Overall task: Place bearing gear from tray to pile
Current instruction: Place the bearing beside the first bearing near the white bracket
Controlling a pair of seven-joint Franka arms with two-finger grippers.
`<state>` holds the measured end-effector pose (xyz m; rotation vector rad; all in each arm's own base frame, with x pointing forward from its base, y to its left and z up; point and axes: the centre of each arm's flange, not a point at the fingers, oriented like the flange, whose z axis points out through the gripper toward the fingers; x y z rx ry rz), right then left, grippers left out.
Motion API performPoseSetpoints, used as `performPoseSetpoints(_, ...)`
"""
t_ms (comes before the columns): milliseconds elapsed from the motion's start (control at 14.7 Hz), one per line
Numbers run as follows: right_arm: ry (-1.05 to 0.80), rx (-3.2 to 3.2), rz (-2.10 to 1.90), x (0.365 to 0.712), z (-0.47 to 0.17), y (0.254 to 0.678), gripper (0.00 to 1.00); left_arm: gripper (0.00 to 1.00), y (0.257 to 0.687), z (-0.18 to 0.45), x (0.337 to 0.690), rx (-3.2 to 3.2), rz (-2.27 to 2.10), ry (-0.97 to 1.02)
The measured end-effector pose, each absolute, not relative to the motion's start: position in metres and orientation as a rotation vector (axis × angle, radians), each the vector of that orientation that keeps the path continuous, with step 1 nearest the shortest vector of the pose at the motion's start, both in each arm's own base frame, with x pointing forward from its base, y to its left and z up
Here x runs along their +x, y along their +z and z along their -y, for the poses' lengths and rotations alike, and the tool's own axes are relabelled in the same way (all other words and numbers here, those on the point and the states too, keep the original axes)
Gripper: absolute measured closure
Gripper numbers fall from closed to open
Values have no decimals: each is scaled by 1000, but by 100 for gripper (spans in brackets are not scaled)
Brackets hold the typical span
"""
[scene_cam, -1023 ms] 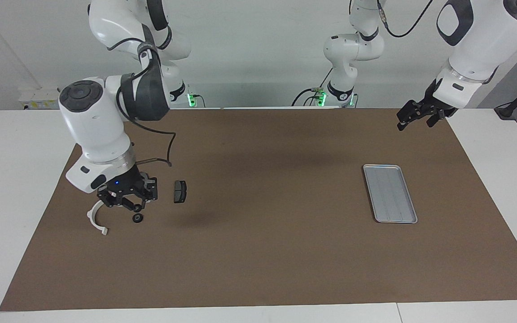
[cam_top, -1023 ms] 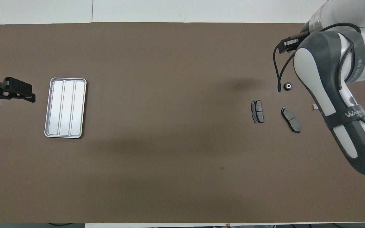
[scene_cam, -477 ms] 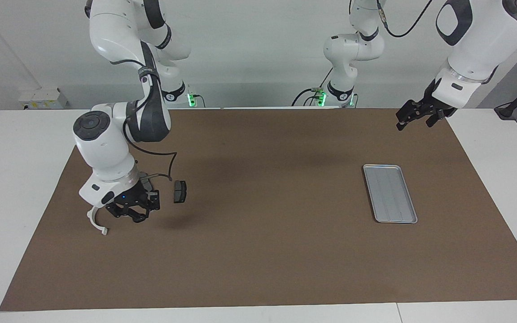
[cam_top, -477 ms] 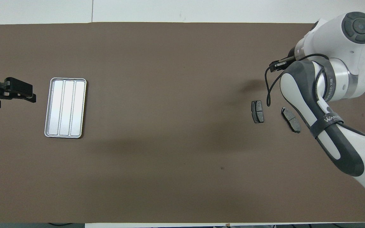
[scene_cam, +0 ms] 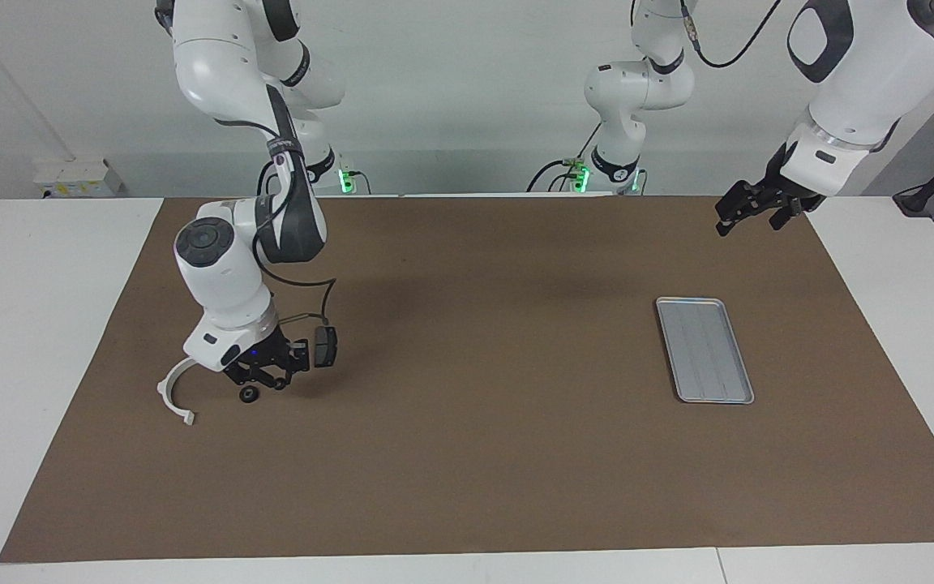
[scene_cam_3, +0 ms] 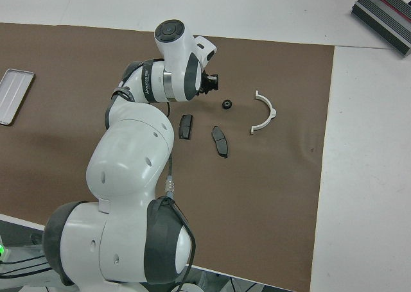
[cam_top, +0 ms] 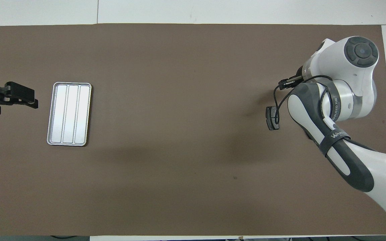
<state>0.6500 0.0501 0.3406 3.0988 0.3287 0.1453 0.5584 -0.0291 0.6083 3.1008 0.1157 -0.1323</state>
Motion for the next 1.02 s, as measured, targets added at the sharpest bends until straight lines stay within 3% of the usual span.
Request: performPoseSetpoints(1023,180,3104,-315,651,-43,292,69,0,608,29,558,3101,-116,-132)
